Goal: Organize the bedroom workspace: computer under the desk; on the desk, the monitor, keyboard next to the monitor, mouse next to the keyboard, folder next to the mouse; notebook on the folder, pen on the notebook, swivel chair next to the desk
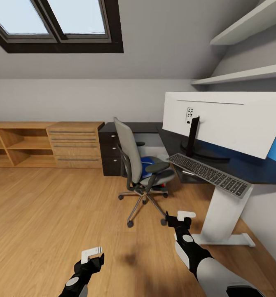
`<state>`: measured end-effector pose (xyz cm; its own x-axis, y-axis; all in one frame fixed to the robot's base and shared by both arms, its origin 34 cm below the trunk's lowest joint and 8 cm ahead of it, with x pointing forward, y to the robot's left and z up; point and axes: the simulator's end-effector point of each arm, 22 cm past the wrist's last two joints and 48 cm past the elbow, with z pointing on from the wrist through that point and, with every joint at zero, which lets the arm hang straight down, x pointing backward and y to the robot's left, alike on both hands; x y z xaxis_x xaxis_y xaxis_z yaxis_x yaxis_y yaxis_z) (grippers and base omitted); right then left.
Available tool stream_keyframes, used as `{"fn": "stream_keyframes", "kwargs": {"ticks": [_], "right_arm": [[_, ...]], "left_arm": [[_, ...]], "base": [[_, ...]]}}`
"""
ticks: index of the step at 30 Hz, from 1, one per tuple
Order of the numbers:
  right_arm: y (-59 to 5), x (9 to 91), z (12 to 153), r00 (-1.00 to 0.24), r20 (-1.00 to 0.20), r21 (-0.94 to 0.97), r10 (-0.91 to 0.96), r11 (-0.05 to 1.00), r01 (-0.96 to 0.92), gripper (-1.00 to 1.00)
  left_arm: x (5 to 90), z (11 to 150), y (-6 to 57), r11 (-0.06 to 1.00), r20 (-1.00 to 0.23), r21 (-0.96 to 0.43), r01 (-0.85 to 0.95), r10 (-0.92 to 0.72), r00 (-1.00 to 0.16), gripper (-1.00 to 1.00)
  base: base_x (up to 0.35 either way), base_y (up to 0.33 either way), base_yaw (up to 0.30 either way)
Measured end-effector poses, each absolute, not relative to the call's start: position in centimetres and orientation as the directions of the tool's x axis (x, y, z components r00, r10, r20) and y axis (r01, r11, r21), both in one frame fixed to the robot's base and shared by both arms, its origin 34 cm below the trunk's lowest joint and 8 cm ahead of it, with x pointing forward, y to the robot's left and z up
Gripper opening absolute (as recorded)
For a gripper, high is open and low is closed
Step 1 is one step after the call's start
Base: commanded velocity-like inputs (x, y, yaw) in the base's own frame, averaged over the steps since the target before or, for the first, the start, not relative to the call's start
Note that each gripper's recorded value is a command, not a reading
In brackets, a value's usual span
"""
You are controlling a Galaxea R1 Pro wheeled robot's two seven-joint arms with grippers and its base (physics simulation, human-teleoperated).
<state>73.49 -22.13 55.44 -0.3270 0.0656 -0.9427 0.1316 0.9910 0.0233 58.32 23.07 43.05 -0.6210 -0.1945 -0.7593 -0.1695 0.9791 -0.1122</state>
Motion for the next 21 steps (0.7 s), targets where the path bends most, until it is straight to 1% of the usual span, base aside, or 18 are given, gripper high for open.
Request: {"fn": "stream_keyframes", "kwargs": {"ticks": [21], "right_arm": [[-22.4,72.5,51.0,-0.323,-0.944,0.023,0.067,0.99,0.136,1.0]], "left_arm": [[57.2,38.3,23.0,0.98,-0.756,-0.11,-0.168,-0.192,-0.626,1.0]], "base": [[0.0,0.0,0.0]]}}
